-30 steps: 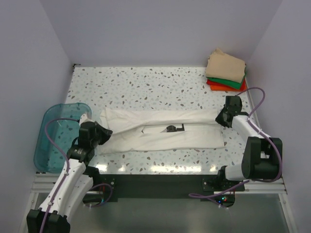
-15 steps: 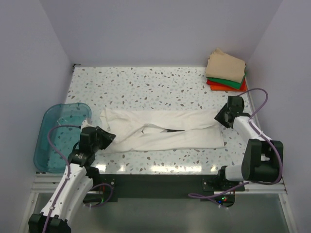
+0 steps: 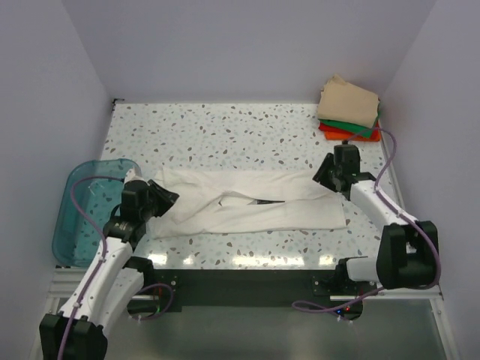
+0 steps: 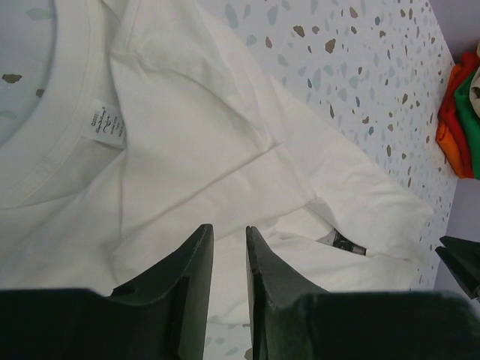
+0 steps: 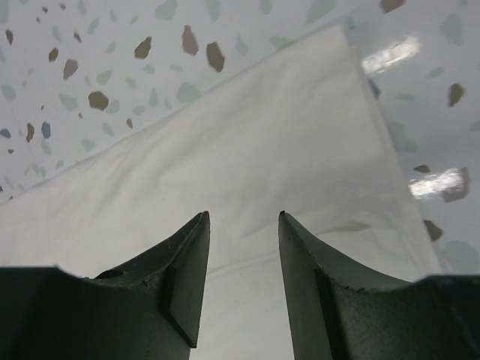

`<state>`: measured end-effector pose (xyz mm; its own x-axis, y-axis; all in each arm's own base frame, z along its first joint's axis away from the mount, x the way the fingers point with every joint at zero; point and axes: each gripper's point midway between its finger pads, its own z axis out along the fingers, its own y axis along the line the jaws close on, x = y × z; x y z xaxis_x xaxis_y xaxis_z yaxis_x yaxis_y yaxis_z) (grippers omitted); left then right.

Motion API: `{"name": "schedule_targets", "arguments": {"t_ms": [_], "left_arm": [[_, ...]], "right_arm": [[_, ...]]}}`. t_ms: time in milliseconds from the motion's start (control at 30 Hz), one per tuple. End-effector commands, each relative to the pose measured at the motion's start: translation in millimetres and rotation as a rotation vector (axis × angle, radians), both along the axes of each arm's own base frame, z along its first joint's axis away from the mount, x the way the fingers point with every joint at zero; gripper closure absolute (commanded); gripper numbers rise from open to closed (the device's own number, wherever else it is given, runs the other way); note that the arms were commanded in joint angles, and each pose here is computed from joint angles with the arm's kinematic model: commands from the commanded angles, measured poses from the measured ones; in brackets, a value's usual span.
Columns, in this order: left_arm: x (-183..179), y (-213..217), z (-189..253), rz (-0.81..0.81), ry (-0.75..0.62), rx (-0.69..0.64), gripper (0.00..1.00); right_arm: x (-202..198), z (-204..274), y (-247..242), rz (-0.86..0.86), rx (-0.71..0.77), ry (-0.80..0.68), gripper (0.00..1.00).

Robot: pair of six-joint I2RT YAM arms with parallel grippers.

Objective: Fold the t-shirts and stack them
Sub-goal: Fold the tshirt

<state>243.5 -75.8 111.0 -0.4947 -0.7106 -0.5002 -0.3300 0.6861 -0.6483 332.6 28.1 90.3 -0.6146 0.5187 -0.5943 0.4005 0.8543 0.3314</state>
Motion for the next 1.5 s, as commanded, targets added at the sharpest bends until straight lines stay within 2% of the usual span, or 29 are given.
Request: {"name": "schedule_targets", "arguments": {"t_ms": [0, 233, 567, 767, 900, 1133, 1200, 1467], "left_arm": [[28.9, -4.7, 25.5, -0.038, -0.091, 0.019, 0.72], [41.1, -10.3, 7.4, -0.056, -0.044, 0.022, 0.75], [42.7, -8.1, -11.8, -0.039, 0.002, 0.029, 0.75], [47.5, -9.7, -9.1, -0.04, -0.005, 0.026, 0.75], [54.6, -10.6, -7.2, -0.029, -0.006, 0.022, 0.75], [71.6, -23.3, -7.4, -0.041, 0.004, 0.031, 0.76], [74.7, -27.5, -11.1, -0.052, 0.015, 0.036, 0.77], [62.4, -32.4, -39.3, -0.072, 0.074, 0.043, 0.79]], "right_arm": [[19.7, -4.0, 22.7, 0.027, 0.001, -0.013, 0.55], [5.3, -45.6, 14.5, -0.01, -0.024, 0.084, 0.55], [-27.0, -42.5, -13.0, -0.079, -0.048, 0.08, 0.55], [-16.7, -11.9, 0.3, -0.007, -0.025, -0.002, 0.55], [5.0, 14.8, 24.6, 0.069, -0.087, -0.038, 0.55], [18.3, -17.9, 35.2, 0.091, -0.135, 0.059, 0.55], [13.5, -34.1, 23.1, 0.058, -0.171, 0.101, 0.55], [-8.4, -62.1, -14.7, -0.053, -0.111, 0.154, 0.55]]}}
